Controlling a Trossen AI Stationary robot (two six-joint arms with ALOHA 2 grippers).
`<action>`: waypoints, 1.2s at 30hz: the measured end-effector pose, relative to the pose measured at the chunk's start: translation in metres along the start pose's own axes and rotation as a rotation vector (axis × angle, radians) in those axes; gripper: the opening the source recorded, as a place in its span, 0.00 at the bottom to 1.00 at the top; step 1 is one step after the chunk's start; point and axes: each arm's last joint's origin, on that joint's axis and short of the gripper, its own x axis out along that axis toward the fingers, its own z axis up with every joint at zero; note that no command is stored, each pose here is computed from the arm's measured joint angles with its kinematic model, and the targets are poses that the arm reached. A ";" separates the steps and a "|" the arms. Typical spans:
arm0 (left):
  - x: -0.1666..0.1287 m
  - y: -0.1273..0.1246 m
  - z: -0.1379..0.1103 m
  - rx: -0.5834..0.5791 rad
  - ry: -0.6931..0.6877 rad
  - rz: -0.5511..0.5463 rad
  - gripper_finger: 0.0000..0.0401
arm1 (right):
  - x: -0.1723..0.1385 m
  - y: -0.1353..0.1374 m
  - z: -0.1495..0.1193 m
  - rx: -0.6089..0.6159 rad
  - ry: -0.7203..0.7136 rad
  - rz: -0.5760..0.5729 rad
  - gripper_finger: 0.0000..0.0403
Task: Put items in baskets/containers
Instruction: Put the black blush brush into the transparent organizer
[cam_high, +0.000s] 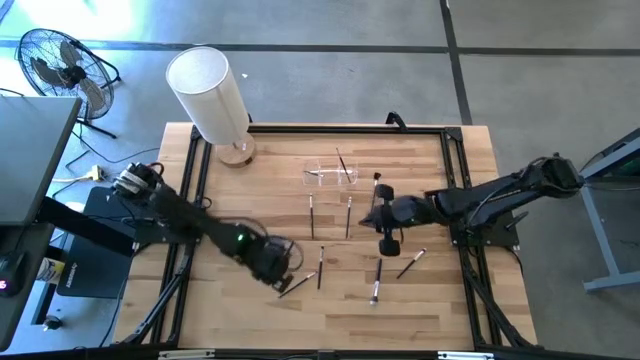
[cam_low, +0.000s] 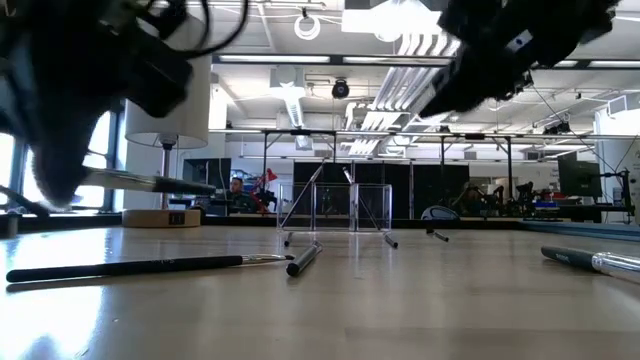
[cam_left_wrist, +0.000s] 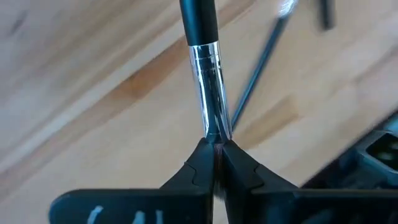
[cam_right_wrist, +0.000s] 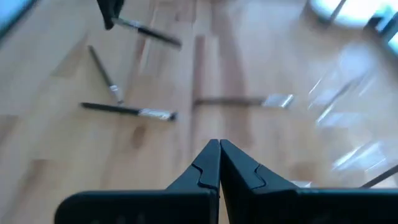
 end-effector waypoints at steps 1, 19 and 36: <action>-0.002 -0.002 0.009 0.015 0.005 -0.038 0.01 | -0.003 0.005 0.007 -0.074 -0.012 -0.040 0.00; -0.085 -0.026 0.134 0.137 -0.081 -0.415 0.00 | 0.026 0.037 0.050 -0.765 0.082 -0.330 0.19; -0.099 -0.037 0.136 0.194 -0.081 -0.481 0.00 | 0.058 0.041 0.065 -0.900 0.170 -0.441 0.33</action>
